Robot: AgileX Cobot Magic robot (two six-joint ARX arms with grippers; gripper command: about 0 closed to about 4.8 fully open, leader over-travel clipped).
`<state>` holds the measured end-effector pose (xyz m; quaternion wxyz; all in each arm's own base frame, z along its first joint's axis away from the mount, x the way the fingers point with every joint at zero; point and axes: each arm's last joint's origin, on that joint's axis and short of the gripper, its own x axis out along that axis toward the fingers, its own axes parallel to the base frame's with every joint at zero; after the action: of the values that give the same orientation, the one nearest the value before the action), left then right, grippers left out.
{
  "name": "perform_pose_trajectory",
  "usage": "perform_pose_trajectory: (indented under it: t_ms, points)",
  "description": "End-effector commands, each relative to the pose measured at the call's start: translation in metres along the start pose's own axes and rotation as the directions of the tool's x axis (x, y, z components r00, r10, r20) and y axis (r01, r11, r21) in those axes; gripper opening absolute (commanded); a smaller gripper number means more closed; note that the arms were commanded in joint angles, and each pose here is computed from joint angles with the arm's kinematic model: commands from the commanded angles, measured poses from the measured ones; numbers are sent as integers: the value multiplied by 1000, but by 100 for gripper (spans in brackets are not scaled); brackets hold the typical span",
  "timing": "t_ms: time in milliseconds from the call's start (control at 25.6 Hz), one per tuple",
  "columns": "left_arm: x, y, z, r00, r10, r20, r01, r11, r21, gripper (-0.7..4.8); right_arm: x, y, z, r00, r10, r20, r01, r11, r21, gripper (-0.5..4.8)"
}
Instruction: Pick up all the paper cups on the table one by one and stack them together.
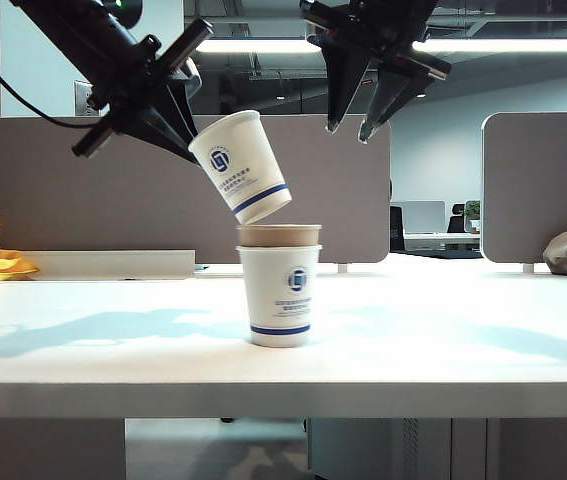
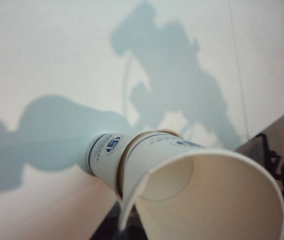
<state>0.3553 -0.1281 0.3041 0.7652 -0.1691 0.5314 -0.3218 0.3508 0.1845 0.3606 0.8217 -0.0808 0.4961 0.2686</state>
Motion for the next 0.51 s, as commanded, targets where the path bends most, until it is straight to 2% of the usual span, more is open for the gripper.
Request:
perform_pose_trajectory:
  t_ms: [39,273,507]
  points:
    - [3,-7,0,999,-31,-8,31,999,17,-6,-10,2,0,1000,-2,27,2,1000,-2,206]
    - [7,-17,-2,996,-80,-24,81,996,39,-6,-10,2,1,999,-5,32,5,1000,-3,206]
    - [12,-22,-5,998,-55,-37,57,997,54,-6,-10,2,1,999,-6,37,6,1000,-4,201]
